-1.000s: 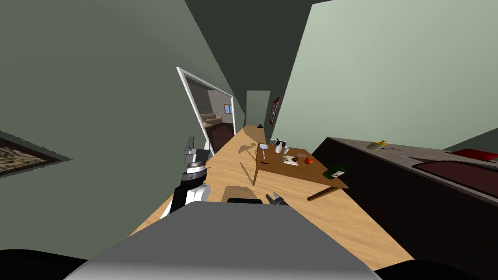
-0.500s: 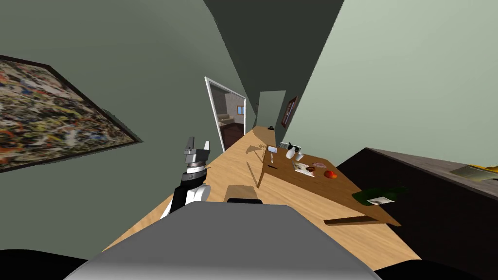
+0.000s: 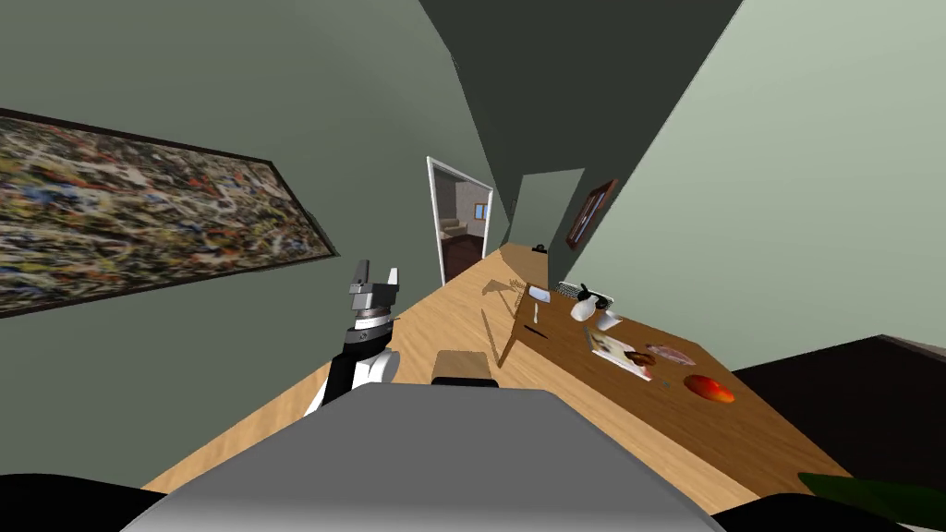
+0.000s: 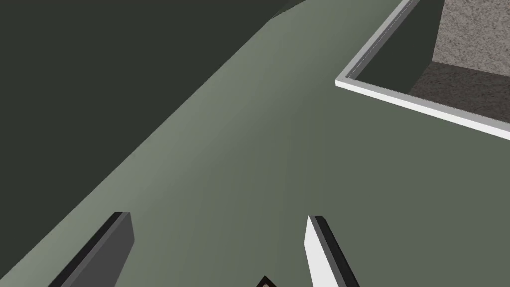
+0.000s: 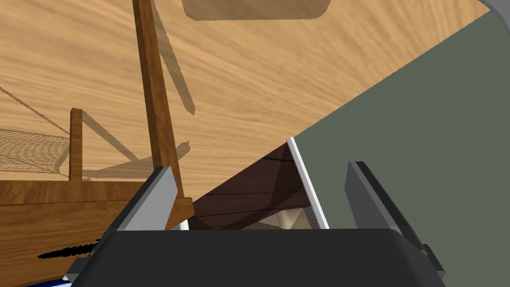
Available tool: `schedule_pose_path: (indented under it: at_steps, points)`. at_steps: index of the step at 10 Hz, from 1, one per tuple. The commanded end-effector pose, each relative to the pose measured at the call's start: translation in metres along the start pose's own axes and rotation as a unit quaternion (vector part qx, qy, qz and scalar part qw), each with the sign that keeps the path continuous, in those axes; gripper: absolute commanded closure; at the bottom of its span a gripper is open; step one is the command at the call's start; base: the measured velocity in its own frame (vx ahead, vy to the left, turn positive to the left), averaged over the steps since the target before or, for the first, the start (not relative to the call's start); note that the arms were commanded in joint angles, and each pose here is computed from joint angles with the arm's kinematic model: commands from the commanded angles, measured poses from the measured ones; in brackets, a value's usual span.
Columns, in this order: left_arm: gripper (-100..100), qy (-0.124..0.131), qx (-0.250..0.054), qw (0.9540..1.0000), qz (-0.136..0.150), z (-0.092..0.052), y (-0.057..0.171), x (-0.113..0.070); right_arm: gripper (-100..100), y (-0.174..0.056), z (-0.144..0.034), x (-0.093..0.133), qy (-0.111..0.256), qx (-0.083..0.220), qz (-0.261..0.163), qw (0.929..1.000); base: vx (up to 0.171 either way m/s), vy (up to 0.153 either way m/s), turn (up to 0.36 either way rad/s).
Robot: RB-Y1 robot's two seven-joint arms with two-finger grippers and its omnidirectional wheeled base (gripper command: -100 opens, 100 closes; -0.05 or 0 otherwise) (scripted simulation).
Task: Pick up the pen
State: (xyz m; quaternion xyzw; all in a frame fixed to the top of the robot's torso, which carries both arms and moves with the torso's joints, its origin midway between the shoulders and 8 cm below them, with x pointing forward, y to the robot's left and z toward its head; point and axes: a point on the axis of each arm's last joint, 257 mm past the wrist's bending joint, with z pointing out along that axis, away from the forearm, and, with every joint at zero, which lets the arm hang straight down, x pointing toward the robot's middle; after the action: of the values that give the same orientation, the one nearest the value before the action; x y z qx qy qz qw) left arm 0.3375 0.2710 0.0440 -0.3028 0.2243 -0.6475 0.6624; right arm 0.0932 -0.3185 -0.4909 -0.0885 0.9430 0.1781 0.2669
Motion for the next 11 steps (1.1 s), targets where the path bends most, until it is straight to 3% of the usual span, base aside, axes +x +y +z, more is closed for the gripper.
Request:
schedule_pose_path:
  at_steps: [1, 2, 4, 5, 7, 8, 11]
  points:
    - [0, 0.000, 0.000, 1.0000, 0.000, 0.000, 0.000, 0.000, -100, -0.021, -0.013, 0.027, 0.036, 0.024, -0.013, 0.9990, 0.036, -0.032, 0.418]
    - [0, 0.000, 0.000, 1.0000, 0.000, 0.000, 0.000, 0.000, -100, -0.021, -0.013, 0.027, 0.036, 0.024, -0.013, 0.9990, 0.030, -0.034, 0.243]
    - [0, 0.000, 0.000, 1.0000, 0.000, 0.000, 0.000, 0.000, -100, -0.053, -0.034, 0.066, 0.088, 0.062, -0.033, 0.9937, 0.060, -0.035, 0.411]
    - [0, 0.000, 0.000, 1.0000, 0.000, 0.000, 0.000, 0.000, -100, -0.054, -0.035, 0.067, 0.089, 0.063, -0.033, 0.9935, 0.053, -0.045, 0.307]
    - [0, 0.000, 0.000, 1.0000, 0.000, 0.000, 0.000, 0.000, -100, -0.084, -0.058, 0.099, 0.133, 0.100, -0.050, 0.9847, 0.067, -0.050, 0.410]
    - [0, 0.000, 0.000, 1.0000, 0.000, 0.000, 0.000, 0.000, -100, -0.084, -0.058, 0.099, 0.133, 0.101, -0.050, 0.9846, 0.070, -0.055, 0.331]
    - [0, 0.000, 0.000, 1.0000, 0.000, 0.000, 0.000, 0.000, -100, -0.122, -0.091, 0.133, 0.184, 0.151, -0.071, 0.9685, 0.082, -0.089, 0.445]
